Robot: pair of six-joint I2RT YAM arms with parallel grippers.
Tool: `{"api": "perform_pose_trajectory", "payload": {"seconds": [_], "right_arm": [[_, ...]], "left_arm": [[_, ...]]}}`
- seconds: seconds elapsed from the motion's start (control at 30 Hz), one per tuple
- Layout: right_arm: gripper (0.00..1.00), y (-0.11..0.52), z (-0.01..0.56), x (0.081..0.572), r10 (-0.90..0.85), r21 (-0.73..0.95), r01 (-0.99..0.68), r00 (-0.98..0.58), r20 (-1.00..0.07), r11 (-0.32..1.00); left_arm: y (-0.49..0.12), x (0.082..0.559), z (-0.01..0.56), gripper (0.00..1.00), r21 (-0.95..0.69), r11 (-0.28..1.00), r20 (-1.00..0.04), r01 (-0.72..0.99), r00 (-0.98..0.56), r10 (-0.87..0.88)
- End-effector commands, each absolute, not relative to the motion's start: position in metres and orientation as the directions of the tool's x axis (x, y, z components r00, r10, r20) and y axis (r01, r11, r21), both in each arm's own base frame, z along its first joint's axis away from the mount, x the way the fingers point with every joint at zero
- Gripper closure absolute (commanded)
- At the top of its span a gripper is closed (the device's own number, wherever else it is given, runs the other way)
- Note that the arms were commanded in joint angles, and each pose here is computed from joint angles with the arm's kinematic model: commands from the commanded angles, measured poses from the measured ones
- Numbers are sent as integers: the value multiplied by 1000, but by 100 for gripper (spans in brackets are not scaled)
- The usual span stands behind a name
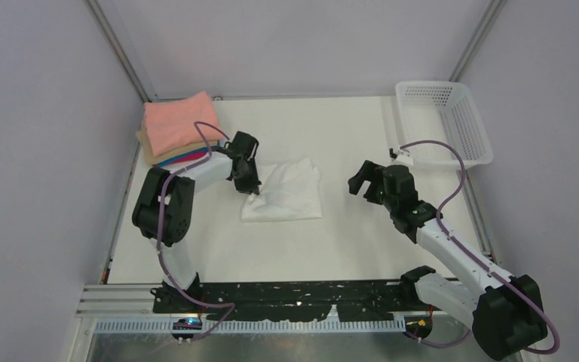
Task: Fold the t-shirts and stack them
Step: Put the neatly folded tshirt into the corner of the board with the left arm
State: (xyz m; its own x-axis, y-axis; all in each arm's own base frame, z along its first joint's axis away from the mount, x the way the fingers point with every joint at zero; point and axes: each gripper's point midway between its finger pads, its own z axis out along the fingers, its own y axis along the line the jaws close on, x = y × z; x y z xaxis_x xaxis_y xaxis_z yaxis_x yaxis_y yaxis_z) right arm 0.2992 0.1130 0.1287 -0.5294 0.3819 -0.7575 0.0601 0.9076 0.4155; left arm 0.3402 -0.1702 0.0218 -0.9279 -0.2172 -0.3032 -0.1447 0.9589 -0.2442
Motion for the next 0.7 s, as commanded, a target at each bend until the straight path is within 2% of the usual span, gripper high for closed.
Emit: {"api": "perform_pose_trajectory", "payload": {"seconds": [0.0, 0.1, 0.3, 0.5, 0.67], "right_arm": [[5, 107, 138, 309, 385, 406, 70, -495, -779, 911], [5, 104, 136, 309, 380, 399, 73, -499, -779, 914], [5, 97, 124, 311, 332, 341, 80, -516, -790, 937], [5, 93, 114, 314, 291, 292, 85, -536, -793, 953], [5, 91, 107, 316, 271, 266, 91, -547, -792, 960]], "left_arm": [[-164, 336, 9, 100, -120, 983, -272, -141, -947, -169], [-153, 351, 18, 100, -14, 990, -322, -139, -937, -136], [-106, 397, 82, 100, 276, 943, -514, -185, -857, -17], [-97, 444, 145, 100, 353, 922, -677, -161, -723, 133], [-92, 478, 185, 100, 429, 888, -746, -166, -619, 245]]}}
